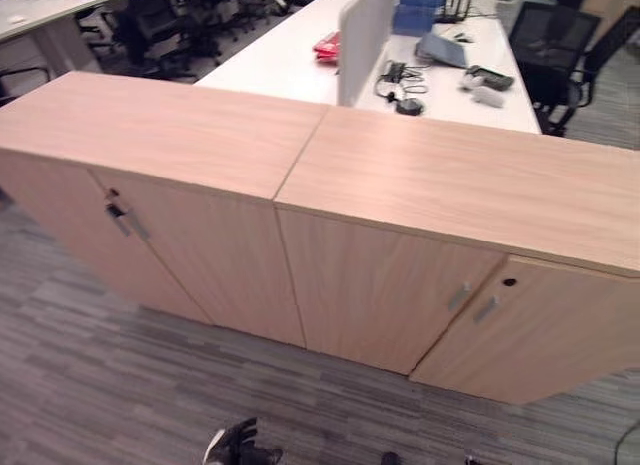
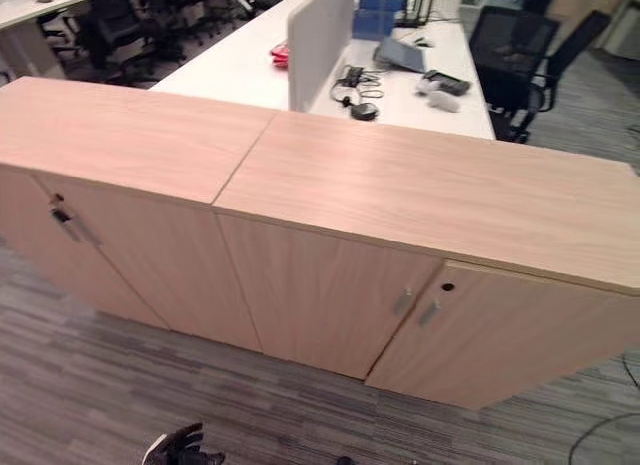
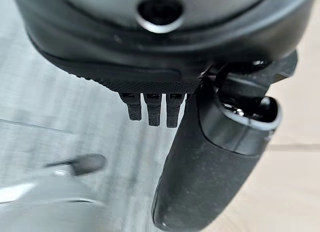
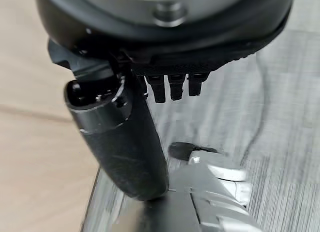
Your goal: Put the empty folder in the office cabinet
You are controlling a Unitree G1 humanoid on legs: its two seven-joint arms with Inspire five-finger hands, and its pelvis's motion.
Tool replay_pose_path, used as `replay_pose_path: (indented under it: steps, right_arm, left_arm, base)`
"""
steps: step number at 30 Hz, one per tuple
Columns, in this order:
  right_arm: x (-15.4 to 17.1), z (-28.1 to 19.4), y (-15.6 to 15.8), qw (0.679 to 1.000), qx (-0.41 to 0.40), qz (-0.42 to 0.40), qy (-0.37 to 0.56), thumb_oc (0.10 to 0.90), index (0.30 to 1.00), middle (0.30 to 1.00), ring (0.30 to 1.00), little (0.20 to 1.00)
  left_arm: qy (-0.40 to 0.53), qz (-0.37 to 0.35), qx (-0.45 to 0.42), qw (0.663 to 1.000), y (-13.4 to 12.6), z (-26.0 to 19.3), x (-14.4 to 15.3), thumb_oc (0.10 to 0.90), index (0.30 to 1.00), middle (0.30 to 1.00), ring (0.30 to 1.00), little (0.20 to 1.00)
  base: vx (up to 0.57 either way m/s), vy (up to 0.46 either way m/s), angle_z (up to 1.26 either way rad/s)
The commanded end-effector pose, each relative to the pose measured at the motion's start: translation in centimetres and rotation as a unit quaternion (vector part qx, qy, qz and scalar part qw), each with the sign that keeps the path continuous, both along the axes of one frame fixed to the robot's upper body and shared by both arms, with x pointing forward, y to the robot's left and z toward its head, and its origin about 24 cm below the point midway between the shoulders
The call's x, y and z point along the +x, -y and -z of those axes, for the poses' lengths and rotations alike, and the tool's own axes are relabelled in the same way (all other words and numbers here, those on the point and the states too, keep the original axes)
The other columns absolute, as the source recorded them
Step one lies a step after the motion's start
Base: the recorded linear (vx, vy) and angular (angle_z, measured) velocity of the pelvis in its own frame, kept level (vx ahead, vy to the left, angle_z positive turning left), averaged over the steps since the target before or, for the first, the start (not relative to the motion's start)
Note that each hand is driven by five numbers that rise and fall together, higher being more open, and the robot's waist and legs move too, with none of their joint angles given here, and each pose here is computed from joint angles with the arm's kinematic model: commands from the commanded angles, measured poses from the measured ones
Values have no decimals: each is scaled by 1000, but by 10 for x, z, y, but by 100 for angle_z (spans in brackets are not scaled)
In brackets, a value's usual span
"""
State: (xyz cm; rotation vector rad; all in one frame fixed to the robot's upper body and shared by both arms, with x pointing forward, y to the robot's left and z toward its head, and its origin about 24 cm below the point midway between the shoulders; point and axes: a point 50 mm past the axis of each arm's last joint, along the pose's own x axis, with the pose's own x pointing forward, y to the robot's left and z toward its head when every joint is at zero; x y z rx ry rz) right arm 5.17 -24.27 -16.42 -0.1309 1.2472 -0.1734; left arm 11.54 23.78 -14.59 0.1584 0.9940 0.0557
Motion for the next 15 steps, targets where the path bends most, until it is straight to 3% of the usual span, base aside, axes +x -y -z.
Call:
replay_pose_path:
  steps: [1, 15]
  right_arm:
    - [23, -5, 10, 999, -20, 14, 25, 800, 900, 900, 900, 900]
    - [42, -11, 18, 998, -35, -20, 39, 800, 900, 900, 900, 900]
  left_arm:
    - [14, 28, 5, 1000, 4, -2, 10, 800, 900, 900, 900, 900]
    - [-2, 114, 17, 993, 18, 1, 9, 800, 900, 900, 900, 900]
  base:
    - [27, -51, -41]
    - [54, -46, -21]
